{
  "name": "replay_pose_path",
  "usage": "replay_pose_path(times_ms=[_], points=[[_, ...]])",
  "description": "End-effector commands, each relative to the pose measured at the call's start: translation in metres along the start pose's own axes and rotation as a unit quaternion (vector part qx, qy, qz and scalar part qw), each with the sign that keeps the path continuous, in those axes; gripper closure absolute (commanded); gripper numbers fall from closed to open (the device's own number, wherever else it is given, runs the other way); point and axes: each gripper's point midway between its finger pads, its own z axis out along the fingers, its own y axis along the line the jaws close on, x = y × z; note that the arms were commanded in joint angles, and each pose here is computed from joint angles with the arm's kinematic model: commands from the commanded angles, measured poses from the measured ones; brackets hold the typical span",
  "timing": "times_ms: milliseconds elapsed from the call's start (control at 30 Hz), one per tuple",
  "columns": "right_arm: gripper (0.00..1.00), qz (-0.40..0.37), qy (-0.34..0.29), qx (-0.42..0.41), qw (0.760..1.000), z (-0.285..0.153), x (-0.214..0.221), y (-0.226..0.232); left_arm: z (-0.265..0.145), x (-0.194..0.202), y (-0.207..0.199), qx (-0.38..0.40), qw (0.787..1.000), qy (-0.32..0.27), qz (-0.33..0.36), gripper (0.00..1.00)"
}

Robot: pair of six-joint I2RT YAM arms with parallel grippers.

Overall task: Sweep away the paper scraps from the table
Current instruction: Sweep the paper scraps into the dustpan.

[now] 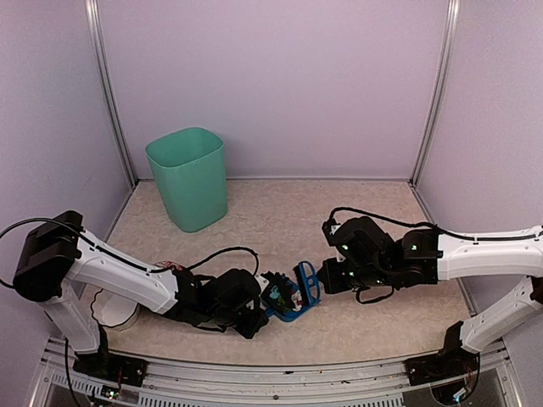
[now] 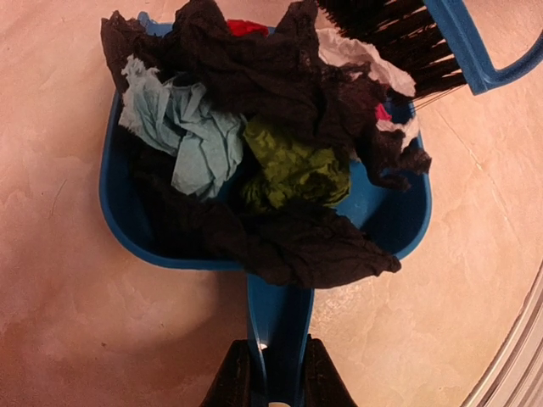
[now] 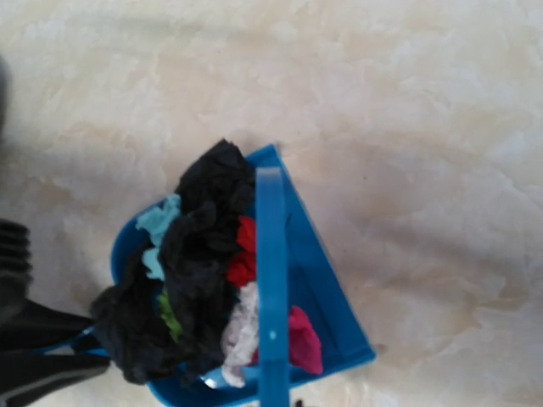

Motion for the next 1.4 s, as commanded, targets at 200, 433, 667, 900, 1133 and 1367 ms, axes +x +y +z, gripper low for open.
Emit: replay_pose_path(times_ms=[200, 433, 667, 900, 1133, 1367], points=[[1.0, 0.01, 0.025, 0.004, 1.0, -0.005, 0.026, -0.013, -0.009, 0.003, 0.007, 0.006, 1.0, -0.005, -0.018, 1.0], [1.0, 0.022, 0.008, -0.032, 0.999, -0.016, 0.025, -0.01, -0.007, 0.004, 0.009, 0.01, 1.0, -0.002, -0.022, 1.0], [1.0, 0.029, -0.025, -0.063, 0.997, -0.032, 0.012, -0.004, -0.007, 0.0, 0.006, 0.02, 0.999, -0.006, -0.025, 1.0], [1.0, 0.032, -0.057, -0.098, 0.993, -0.041, 0.0, 0.005, -0.008, -0.003, 0.0, 0.039, 0.999, -0.013, -0.027, 1.0], [1.0, 0.032, -0.107, -0.117, 0.987, -0.053, -0.024, 0.014, -0.013, -0.005, 0.0, 0.044, 0.998, -0.021, -0.032, 1.0], [1.0, 0.026, -0.141, -0.067, 0.987, -0.07, -0.04, -0.005, -0.022, -0.013, 0.006, 0.04, 0.998, -0.035, -0.041, 1.0]])
